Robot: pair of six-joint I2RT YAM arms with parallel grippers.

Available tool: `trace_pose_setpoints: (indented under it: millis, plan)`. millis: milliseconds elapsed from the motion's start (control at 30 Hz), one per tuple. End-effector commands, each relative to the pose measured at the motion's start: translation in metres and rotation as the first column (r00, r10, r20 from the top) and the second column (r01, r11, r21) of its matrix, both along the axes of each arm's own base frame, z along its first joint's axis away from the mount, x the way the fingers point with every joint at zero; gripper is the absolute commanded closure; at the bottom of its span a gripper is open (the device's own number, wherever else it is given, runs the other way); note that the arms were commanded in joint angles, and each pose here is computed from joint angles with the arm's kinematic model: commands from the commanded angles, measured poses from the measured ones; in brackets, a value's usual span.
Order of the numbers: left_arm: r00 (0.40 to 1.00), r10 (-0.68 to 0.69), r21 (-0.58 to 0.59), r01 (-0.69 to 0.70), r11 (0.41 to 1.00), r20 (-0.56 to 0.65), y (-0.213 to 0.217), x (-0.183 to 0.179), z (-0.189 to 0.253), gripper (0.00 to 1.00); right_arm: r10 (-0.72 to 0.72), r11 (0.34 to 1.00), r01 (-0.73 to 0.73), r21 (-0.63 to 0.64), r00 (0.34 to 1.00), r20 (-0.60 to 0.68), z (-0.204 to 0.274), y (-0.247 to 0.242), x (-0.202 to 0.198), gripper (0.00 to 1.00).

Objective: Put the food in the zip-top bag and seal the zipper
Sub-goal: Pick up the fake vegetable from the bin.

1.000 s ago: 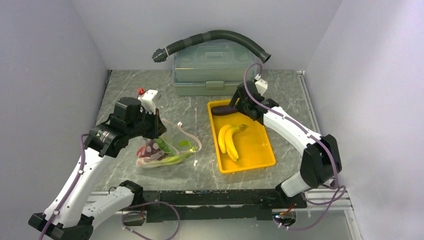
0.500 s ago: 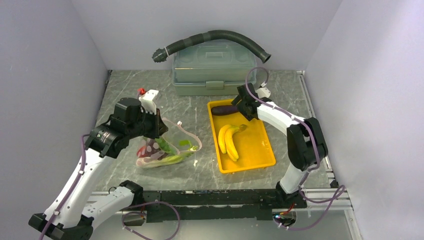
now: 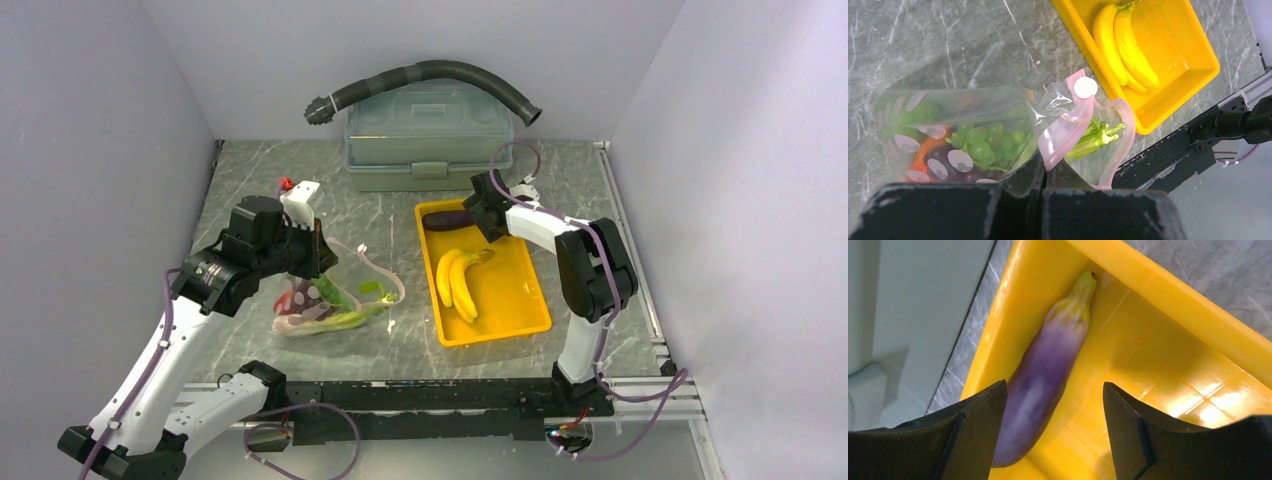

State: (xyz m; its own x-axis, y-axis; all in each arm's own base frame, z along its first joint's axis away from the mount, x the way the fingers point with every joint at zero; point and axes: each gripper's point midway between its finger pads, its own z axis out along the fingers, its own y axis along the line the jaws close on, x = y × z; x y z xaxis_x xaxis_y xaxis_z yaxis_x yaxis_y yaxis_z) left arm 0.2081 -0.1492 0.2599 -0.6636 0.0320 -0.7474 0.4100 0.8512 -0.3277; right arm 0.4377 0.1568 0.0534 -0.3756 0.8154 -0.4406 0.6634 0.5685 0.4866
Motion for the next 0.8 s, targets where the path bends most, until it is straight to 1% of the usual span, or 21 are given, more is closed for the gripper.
trace_pose_setpoints:
  millis: [0,400,500,567,633,767]
  plan:
    - [0.997,-0.019,-0.01,0.019,1.0,0.069,-0.002,0.004,0.013,1.0,-0.073,0.996,0.068,0.058,0.995,0.074,0.011,0.002,0.026,0.27]
    - [0.997,-0.01,0.005,0.01,1.0,0.076,0.001,0.005,0.014,1.0,-0.127,0.989,0.124,0.076,0.991,0.031,-0.016,0.0,0.034,0.29]
    - [0.997,-0.011,0.006,0.011,1.0,0.075,0.002,0.004,0.015,1.0,-0.136,0.988,0.134,0.082,0.99,0.019,-0.023,0.0,0.034,0.32]
    - [0.997,-0.011,0.005,0.011,1.0,0.075,0.002,0.004,0.015,1.0,-0.143,0.987,0.141,0.082,0.99,0.013,-0.028,-0.002,0.033,0.35]
    - [0.997,-0.012,0.002,0.012,1.0,0.073,0.001,0.003,0.016,1.0,-0.15,0.986,0.148,0.079,0.989,0.011,-0.031,-0.005,0.031,0.42]
    - [0.997,-0.012,0.004,0.011,1.0,0.071,0.002,0.002,0.015,1.0,-0.17,0.983,0.169,0.071,0.985,0.007,-0.034,-0.013,0.025,0.61]
